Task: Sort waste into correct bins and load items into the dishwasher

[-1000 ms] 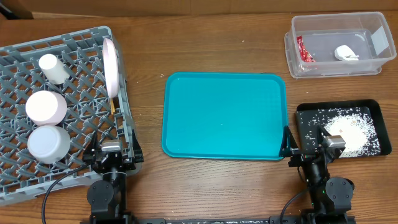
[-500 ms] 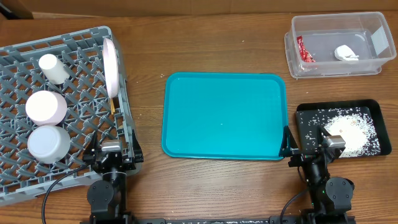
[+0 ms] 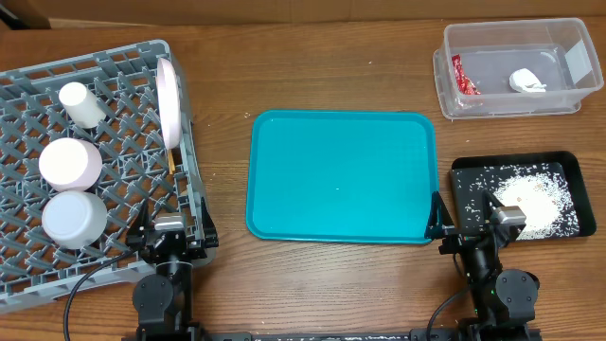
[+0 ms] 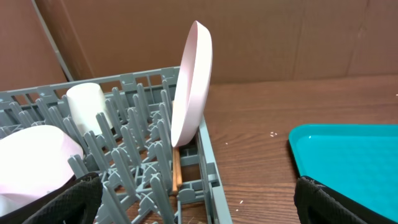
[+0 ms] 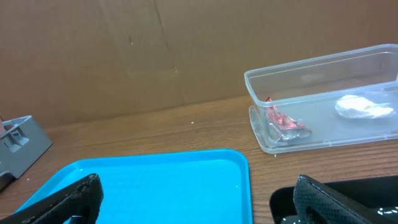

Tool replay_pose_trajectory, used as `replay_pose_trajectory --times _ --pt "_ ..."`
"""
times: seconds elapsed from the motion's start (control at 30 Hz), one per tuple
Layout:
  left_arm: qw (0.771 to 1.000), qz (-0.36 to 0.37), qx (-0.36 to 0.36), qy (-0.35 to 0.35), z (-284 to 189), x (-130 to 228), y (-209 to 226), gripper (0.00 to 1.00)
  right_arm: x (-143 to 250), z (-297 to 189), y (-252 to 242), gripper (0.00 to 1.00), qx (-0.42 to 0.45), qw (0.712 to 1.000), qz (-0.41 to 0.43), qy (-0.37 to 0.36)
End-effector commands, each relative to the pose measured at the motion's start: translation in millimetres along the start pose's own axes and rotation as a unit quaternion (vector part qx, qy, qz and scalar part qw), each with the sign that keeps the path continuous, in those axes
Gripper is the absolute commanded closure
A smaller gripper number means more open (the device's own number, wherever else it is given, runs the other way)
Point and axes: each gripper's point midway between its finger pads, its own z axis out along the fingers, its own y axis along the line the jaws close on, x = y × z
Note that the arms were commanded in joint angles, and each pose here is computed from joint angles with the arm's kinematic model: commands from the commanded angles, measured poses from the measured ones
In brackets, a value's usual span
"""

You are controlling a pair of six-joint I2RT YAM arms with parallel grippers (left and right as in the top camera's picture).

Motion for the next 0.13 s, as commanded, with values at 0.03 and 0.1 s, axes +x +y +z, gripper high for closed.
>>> replay_pose_trajectory --times 0.03,0.1 --pt "1.000 0.008 -0.005 -0.004 -0.3 -1.0 1.3 0.00 0.0 -0.1 -3.8 0.00 0.008 1.000 0.002 -0.006" --pt "1.000 0.008 -0.005 -0.004 -0.3 -1.0 1.3 0.00 0.0 -0.1 -3.8 0.00 0.008 1.000 0.002 -0.006"
